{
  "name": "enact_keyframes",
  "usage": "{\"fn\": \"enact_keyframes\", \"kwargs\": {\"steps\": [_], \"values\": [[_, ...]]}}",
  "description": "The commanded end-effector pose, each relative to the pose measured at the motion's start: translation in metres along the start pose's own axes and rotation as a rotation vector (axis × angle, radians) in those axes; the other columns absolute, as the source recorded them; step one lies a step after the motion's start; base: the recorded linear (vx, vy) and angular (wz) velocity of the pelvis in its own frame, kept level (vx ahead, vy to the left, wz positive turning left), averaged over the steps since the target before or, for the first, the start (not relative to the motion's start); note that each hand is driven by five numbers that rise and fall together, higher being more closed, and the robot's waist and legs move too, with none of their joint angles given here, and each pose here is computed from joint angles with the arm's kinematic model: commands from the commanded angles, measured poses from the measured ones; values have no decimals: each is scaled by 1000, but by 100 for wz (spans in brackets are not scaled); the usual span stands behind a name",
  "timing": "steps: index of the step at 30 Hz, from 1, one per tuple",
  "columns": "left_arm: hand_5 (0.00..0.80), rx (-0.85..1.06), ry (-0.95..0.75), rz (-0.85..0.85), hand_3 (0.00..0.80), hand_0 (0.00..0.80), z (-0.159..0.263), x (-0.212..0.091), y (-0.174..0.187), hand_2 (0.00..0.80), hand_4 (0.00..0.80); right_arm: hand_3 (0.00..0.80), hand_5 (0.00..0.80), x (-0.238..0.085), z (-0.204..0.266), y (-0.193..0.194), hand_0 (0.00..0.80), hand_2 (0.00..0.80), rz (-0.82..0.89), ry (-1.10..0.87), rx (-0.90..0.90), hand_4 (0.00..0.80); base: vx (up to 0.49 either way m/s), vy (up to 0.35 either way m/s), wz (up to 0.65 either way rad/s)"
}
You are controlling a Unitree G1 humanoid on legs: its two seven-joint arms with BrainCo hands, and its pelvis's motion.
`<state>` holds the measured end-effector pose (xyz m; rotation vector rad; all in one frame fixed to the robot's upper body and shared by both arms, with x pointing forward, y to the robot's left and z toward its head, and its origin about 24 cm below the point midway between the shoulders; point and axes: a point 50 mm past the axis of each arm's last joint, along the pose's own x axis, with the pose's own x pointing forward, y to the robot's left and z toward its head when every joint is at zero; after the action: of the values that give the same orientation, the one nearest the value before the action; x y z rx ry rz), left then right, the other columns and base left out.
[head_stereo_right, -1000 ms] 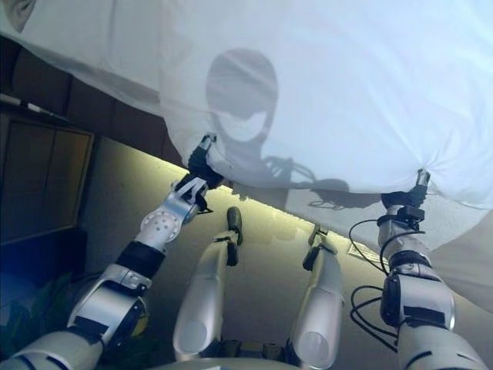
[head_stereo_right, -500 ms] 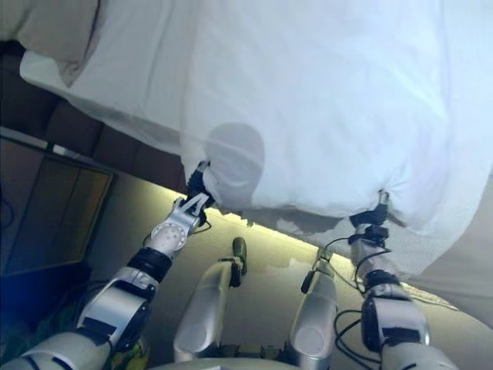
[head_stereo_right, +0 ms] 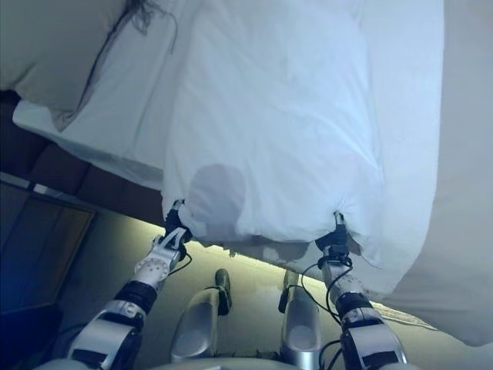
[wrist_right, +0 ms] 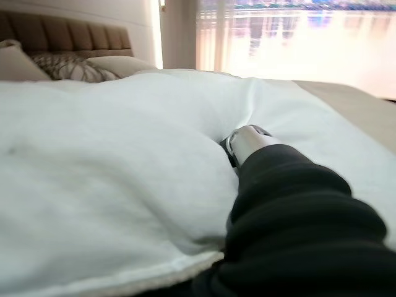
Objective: Make the bed neatly
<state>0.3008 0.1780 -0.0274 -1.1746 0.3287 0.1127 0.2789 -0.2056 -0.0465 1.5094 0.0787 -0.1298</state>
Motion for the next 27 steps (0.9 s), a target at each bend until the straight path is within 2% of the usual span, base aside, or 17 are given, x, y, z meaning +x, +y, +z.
{"fn": "enact_keyframes", "kwargs": {"steps": [1, 7, 10, 14, 16, 22, 25, 27], "values": [[800, -137, 33, -84, 800, 800, -27, -8, 2, 800, 800, 800, 800, -13, 29, -3, 800, 800, 6, -22, -94, 800, 136, 579, -28], [800, -217, 113, -114, 800, 800, -56, -17, 3, 800, 800, 800, 800, 3, 41, 13, 800, 800, -57, 27, -398, 800, 143, 635, -24], [800, -196, 148, -136, 800, 800, -62, -16, -7, 800, 800, 800, 800, 9, 45, 24, 800, 800, -64, 34, -457, 800, 135, 598, -9], [800, -93, 238, -113, 800, 800, -65, -14, -14, 800, 800, 800, 800, -9, 52, 5, 800, 800, -91, 1, -386, 800, 185, 346, 0], [800, -32, 254, -101, 800, 800, -62, -12, -12, 800, 800, 800, 800, -18, 38, -6, 800, 800, -85, 5, -320, 800, 125, 166, 17], [800, 43, 171, -103, 800, 800, -27, -7, -13, 800, 800, 800, 800, -9, -29, 8, 800, 800, 4, 108, -191, 800, -125, 247, -44], [800, 40, 140, -134, 800, 800, -23, 4, -31, 800, 800, 800, 800, -5, -37, 11, 800, 800, 34, 113, -173, 800, -162, -9, -7], [800, 51, 146, -168, 800, 800, -27, 10, -43, 800, 800, 800, 800, -3, -35, 15, 800, 800, 55, 82, -154, 800, -159, -239, 66]]}}
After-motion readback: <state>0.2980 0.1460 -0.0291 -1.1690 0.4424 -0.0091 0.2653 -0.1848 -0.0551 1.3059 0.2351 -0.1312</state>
